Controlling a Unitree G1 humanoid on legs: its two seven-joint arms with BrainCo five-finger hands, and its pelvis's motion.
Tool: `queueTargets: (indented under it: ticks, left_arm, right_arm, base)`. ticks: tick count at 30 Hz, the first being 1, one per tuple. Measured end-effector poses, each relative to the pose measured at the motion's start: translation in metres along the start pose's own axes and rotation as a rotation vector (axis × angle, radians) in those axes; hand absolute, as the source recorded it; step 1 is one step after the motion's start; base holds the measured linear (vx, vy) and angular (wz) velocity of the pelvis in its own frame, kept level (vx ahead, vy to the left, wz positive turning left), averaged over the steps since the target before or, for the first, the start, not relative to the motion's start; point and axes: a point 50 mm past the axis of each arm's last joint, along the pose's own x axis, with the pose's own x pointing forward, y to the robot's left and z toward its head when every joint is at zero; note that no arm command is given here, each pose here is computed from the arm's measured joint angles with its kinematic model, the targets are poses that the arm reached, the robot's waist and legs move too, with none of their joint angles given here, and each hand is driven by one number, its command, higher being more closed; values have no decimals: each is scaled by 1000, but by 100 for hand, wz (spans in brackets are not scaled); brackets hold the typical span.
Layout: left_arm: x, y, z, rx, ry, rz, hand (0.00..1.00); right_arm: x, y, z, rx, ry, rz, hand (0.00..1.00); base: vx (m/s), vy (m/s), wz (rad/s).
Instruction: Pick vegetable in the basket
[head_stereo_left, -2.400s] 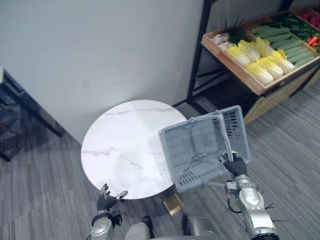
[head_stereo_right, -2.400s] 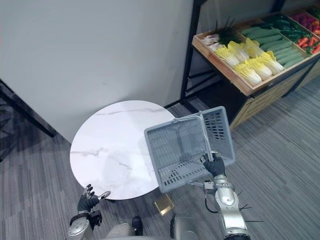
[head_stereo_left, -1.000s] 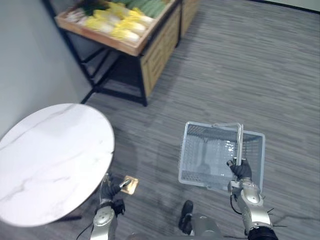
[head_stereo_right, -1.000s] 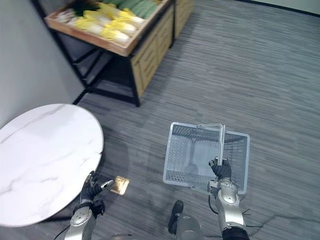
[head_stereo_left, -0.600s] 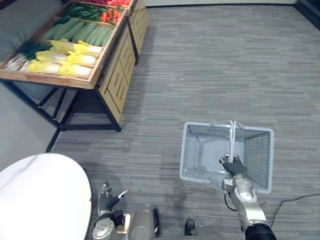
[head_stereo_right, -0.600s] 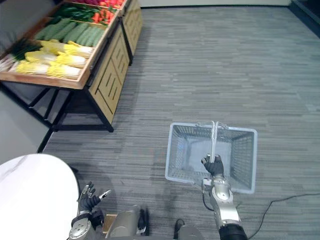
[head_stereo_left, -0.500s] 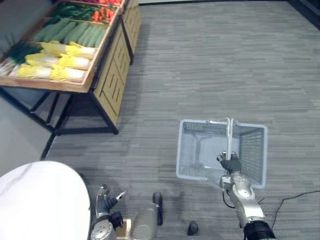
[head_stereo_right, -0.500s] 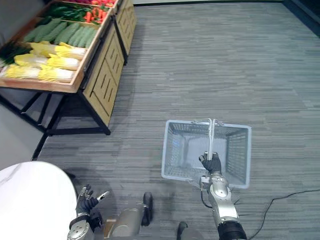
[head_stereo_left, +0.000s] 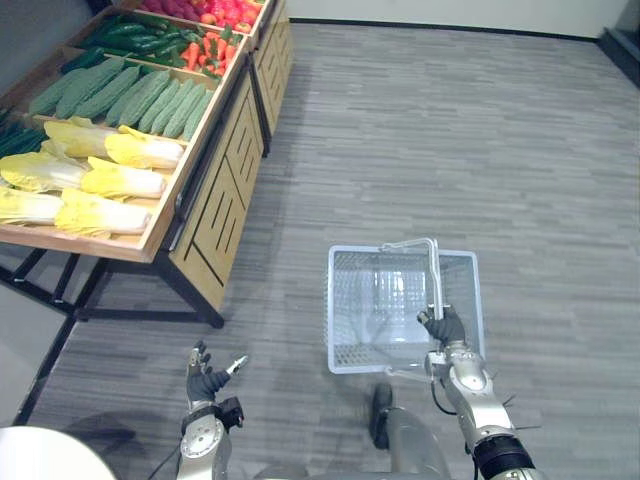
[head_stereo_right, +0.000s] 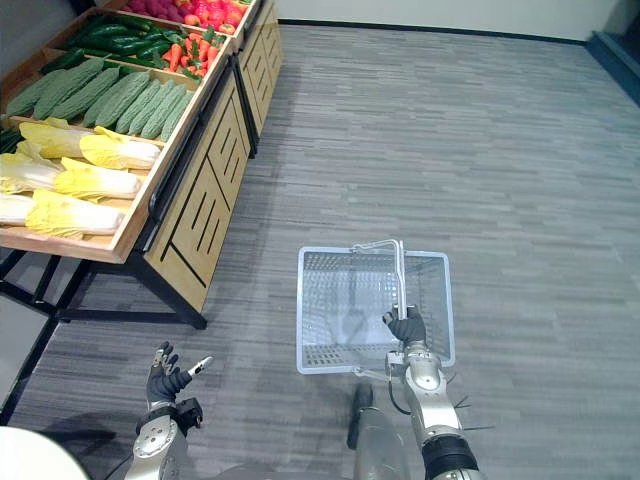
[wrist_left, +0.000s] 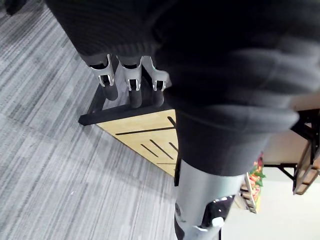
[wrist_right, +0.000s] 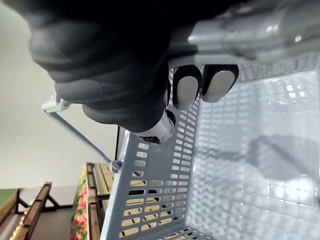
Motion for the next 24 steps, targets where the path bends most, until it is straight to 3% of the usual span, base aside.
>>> queueTargets:
  ticks: [8,15,24]
  left_arm:
    - [-1,-11,2,-51,-2,-2,0]
    - [-4,-12,37,-45,-167,20,0]
    - [-2,-13,72,151,-359,129,0]
  right_arm:
    - [-5,-8,12,52,-59,-66,100]
    - [-8,-41,1,12,-25,-174,100]
    - [-28,-43,-40,12,133,-219,100]
  base:
    - [607,-197,40]
    - [550,91,35]
    - [551,122,95]
